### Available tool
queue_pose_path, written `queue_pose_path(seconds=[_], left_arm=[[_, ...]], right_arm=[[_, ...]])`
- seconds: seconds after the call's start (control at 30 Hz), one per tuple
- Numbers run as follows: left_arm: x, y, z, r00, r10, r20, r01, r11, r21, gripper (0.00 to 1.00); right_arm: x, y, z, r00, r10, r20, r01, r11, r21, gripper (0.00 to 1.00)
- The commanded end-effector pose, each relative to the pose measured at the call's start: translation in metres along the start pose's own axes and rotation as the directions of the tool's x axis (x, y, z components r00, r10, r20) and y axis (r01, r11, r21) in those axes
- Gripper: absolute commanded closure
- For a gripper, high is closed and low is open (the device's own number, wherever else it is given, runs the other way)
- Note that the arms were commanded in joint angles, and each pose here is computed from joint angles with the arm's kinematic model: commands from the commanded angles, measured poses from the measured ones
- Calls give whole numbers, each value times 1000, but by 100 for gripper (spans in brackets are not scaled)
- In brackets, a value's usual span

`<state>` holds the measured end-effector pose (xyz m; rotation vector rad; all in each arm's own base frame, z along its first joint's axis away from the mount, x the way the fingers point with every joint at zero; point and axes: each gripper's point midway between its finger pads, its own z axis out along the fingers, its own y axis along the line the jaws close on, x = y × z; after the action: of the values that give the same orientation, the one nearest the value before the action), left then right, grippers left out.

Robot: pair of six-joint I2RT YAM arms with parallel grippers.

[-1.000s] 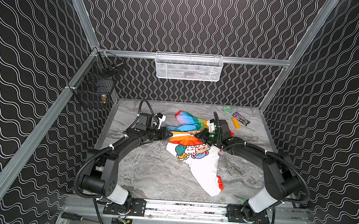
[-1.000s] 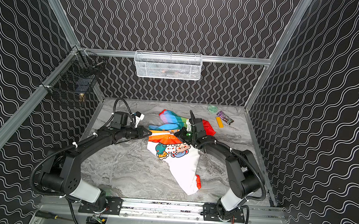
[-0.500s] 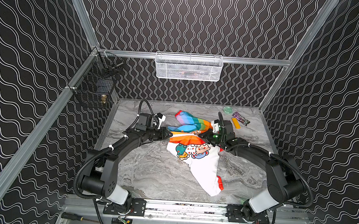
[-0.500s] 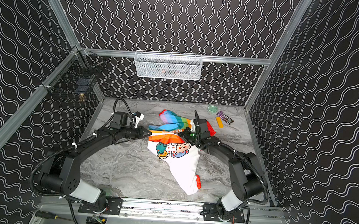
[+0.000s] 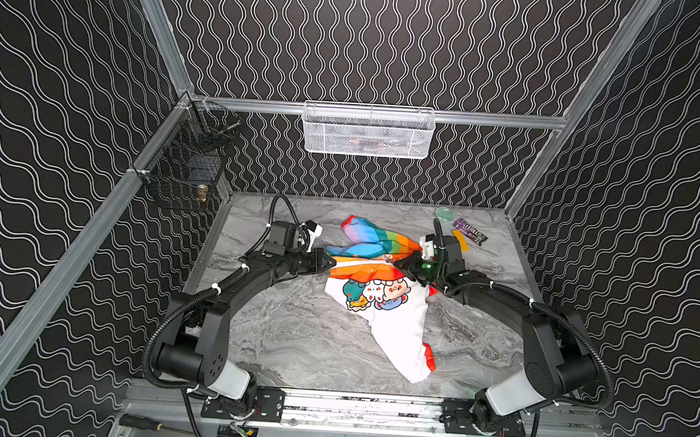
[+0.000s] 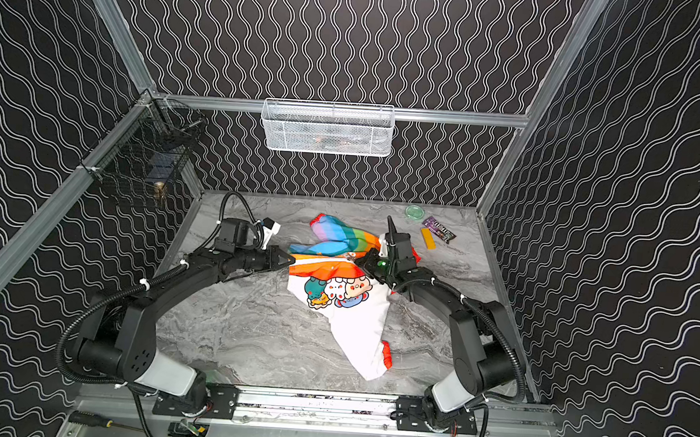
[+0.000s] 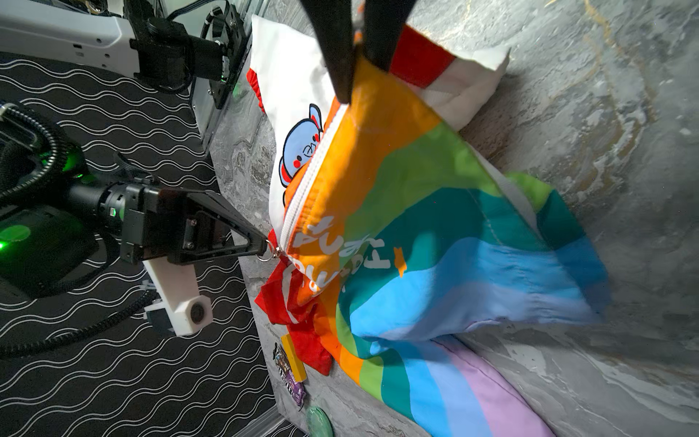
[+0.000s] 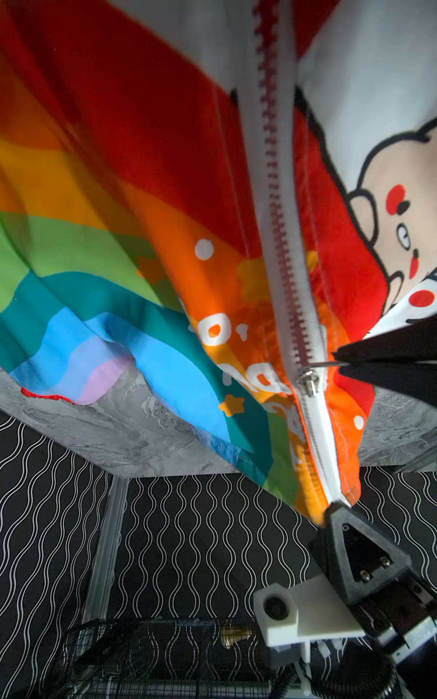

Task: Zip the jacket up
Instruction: 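Slide the ring pull along the zipper away from the left gripper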

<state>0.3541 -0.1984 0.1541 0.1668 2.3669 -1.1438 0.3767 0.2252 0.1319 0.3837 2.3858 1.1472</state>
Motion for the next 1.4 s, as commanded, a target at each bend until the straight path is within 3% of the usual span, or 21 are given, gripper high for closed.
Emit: queue_pose_path(seconds=[0.0,1.37], left_arm=[[-4,-1,-3,1000,14,19,-14,1000,1,100],[-6,0,-7,999,13,33,-13,1000,-10,100]], right_arm=[[-3,-6,-4,1000,-4,17,3,1000,25,100],[-16,-38,-26,998,27,57,-31,996,84,100]])
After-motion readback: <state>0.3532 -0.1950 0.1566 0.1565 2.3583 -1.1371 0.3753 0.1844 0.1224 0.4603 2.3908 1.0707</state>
